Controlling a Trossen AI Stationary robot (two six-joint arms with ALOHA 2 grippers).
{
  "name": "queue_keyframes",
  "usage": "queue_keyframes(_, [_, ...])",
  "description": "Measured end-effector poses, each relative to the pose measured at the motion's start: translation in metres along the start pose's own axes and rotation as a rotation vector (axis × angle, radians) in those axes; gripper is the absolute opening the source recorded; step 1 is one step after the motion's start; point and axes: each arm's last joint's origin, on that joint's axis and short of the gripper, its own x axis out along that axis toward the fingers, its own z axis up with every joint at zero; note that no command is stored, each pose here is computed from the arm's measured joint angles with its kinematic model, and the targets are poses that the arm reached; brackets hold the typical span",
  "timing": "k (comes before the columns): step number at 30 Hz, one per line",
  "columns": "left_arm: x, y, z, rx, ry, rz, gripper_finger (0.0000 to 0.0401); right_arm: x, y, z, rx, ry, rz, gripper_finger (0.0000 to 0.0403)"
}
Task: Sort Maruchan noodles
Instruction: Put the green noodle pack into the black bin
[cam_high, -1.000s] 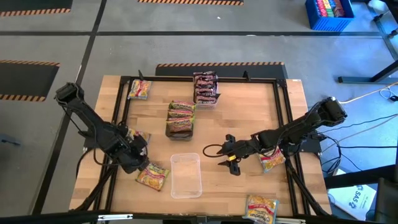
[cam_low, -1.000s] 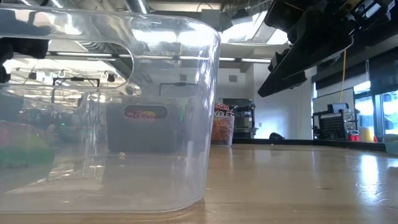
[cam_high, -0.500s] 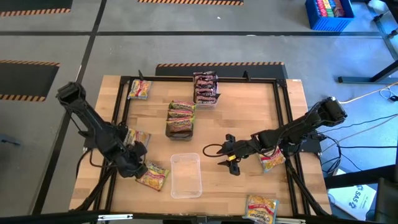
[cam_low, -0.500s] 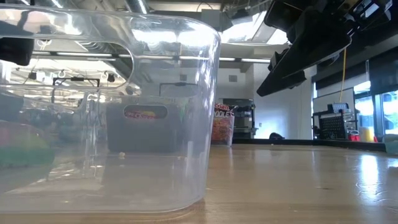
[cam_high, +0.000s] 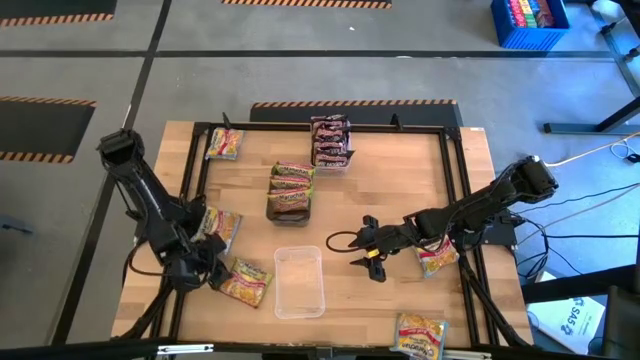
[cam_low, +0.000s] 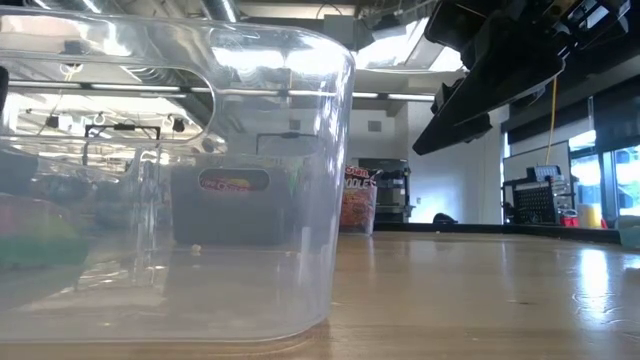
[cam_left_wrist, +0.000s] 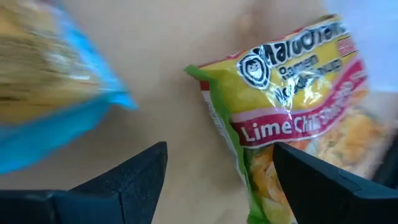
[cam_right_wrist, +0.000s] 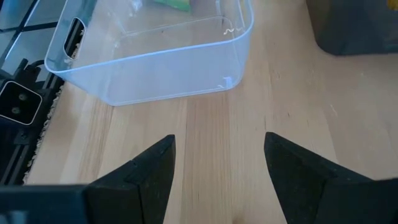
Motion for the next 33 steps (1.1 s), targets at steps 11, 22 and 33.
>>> queue_keyframes(11, [0.016, 0.007, 0.001, -0.051, -0.035, -0.196, 0.0286, 0.000, 0.000, 0.000, 0.000, -0.001, 0.000, 0.0225])
queue_keyframes(22, [0.022, 0.001, 0.003, -0.054, -0.045, -0.227, 0.0286, 0.000, 0.000, 0.000, -0.001, -0.001, 0.000, 0.0225])
queue_keyframes(33, [0.038, 0.000, 0.010, -0.044, -0.084, -0.169, 0.0283, 0.000, -0.001, 0.000, -0.008, -0.009, -0.025, 0.0225])
